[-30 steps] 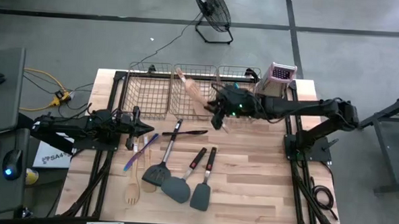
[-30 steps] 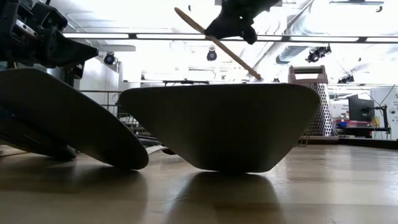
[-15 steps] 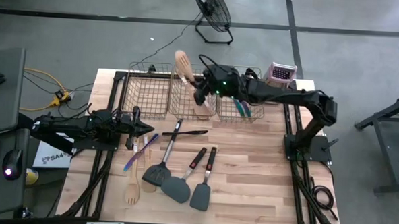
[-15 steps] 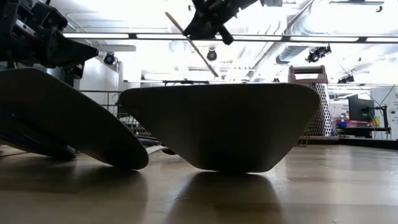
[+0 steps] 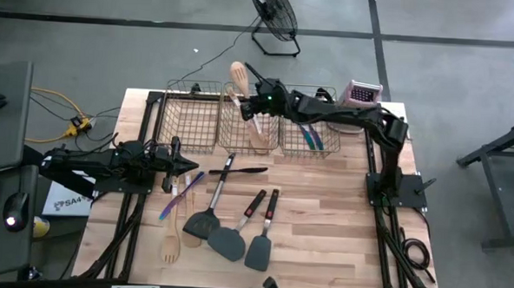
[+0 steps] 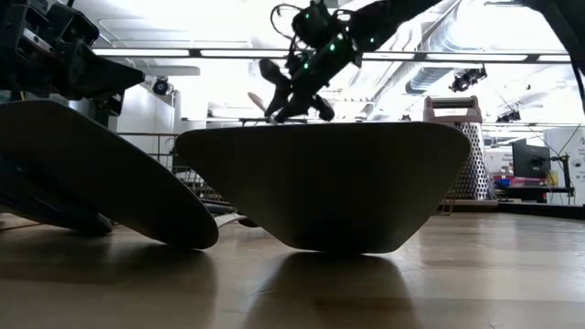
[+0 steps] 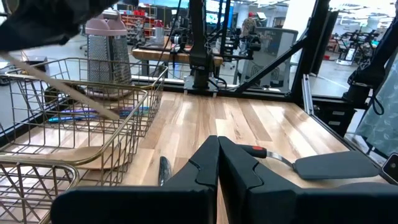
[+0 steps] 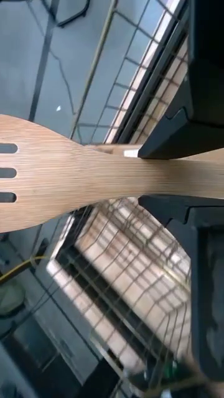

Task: Pick & Place Kitchen Items
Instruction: Put the brown serving spoon into the middle wire basket

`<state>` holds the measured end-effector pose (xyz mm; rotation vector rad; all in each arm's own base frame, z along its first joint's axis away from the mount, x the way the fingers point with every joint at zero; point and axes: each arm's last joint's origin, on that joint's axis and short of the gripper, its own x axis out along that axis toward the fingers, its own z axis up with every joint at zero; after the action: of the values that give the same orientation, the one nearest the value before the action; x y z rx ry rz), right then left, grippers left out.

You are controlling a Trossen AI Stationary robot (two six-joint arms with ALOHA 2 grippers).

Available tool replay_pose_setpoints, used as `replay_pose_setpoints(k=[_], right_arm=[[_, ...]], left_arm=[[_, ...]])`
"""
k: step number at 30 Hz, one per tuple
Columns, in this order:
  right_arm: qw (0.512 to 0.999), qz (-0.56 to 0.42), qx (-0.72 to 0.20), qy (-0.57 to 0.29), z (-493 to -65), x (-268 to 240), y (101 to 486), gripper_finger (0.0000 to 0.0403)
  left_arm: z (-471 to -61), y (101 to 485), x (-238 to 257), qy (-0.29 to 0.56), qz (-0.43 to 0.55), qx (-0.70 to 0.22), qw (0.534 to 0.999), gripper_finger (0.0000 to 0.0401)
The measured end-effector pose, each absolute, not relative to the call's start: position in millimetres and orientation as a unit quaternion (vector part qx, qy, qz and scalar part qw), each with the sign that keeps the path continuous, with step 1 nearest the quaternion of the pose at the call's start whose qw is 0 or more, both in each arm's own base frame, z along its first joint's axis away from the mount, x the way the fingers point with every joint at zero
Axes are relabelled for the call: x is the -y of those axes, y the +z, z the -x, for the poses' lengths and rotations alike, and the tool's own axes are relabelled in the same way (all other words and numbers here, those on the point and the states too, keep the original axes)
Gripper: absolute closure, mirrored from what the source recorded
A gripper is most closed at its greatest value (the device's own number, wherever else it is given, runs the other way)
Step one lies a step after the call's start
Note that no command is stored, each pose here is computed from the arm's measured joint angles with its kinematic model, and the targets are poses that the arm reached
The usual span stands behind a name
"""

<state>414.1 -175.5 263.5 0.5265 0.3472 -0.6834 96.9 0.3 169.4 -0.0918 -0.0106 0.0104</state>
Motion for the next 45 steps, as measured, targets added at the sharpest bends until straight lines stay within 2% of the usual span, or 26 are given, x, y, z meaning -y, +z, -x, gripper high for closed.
replay_pose_setpoints(k=[9, 18, 26, 35, 45], right_arm=[[0.884, -0.245, -0.208, -0.34, -419, 191, 230, 0.0328], [0.889, -0.206, -0.237, -0.332, -420, 197, 217, 0.0326], [0.89, -0.214, -0.254, -0.312, -425, 198, 201, 0.0324], [0.889, -0.217, -0.255, -0.312, -424, 199, 200, 0.0322], [0.883, -0.266, -0.235, -0.308, -425, 199, 202, 0.0322]], left_arm=[[-97, 169, 0, 0.005, 0.046, 0.005, 0.999, 0.0398], [-97, 170, 0, 0.005, 0.046, 0.005, 0.999, 0.0398], [-97, 169, 0, 0.005, 0.046, 0.005, 0.999, 0.0398], [-97, 169, 0, 0.005, 0.046, 0.005, 0.999, 0.0398], [-97, 169, 0, 0.005, 0.046, 0.005, 0.999, 0.0398]])
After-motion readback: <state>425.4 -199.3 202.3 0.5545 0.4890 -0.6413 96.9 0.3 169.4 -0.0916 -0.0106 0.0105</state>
